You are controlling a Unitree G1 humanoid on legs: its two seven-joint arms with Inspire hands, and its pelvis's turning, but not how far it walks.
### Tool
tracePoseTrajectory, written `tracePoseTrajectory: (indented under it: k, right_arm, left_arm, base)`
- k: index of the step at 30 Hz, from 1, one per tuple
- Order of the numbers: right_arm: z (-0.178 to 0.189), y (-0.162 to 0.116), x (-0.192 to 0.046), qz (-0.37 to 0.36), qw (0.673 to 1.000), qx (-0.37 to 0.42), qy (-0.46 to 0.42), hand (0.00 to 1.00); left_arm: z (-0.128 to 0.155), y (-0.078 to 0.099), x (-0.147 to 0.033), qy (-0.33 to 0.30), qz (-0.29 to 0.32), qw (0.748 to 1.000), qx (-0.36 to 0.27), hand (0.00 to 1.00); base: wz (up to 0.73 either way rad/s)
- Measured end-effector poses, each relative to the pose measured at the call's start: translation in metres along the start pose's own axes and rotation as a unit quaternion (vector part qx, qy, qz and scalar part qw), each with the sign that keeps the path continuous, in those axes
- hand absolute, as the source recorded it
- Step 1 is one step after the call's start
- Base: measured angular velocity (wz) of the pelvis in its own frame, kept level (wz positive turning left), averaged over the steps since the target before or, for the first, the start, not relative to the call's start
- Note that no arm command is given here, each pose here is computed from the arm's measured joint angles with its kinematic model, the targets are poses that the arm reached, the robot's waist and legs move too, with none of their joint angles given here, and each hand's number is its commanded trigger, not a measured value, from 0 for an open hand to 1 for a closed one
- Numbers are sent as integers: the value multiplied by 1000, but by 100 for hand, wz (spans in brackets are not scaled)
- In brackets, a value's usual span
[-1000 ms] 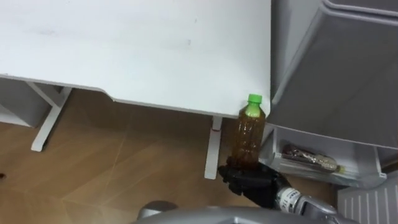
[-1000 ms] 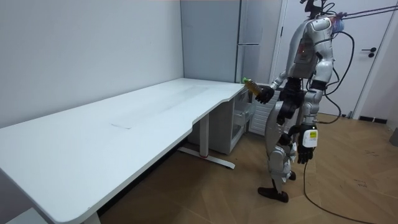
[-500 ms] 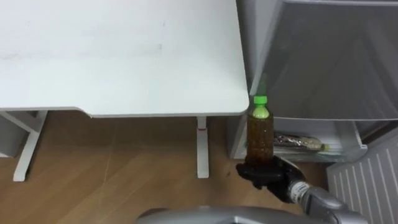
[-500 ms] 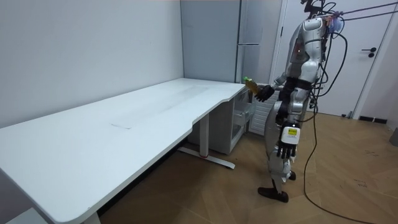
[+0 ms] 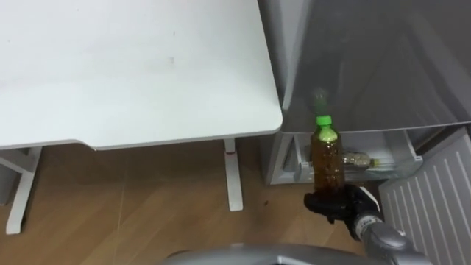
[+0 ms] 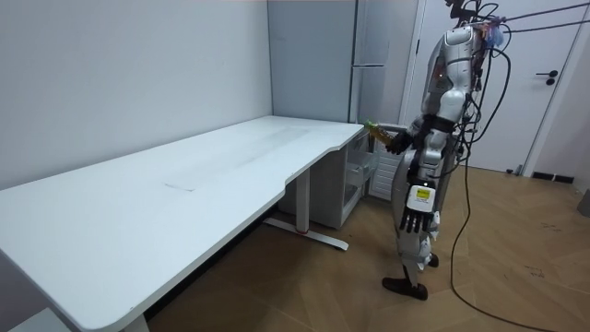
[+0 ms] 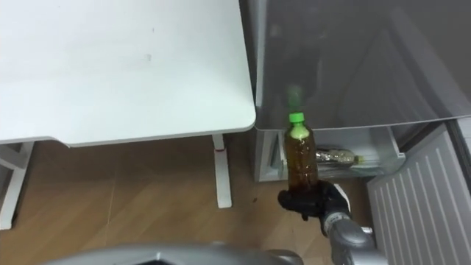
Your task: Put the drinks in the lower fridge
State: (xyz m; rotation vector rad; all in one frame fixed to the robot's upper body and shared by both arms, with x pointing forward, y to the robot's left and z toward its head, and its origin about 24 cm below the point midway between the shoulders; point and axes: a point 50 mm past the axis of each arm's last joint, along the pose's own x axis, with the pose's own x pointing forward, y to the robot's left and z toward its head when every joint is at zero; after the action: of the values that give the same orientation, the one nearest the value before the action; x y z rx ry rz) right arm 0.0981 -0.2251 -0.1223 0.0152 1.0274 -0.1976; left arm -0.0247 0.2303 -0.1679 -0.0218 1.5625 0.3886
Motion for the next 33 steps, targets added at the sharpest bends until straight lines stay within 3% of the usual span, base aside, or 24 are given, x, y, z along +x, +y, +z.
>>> tracePoseTrajectory:
  k: [7, 12, 20, 23, 30, 33]
  right_arm:
    - [-22, -11, 1, -67, 990, 112, 51, 100]
    - [-25, -12, 4, -76, 974, 200, 69, 100]
    - [-25, -8, 10, -69, 915, 386, 99, 100]
    - [-11, -5, 14, -42, 873, 477, 90, 100]
    - [42, -15, 30, -23, 841, 539, 40, 100]
    - [74, -21, 37, -18, 824, 566, 15, 100]
  left_arm:
    - [3, -1, 0, -9, 7, 1000, -14, 0]
    - [-1, 1, 0, -9, 12, 1000, -5, 0]
    - [-14, 3, -1, 8, 1, 1000, 18, 0]
    - [-19, 2, -1, 16, -18, 1000, 16, 0]
    - [-7, 5, -1, 0, -33, 999, -7, 0]
    - [11, 4, 0, -14, -32, 999, -4, 0]
  base:
    - [-1]
    - [-4]
    - [0]
    - [4]
    - [18]
    - [11]
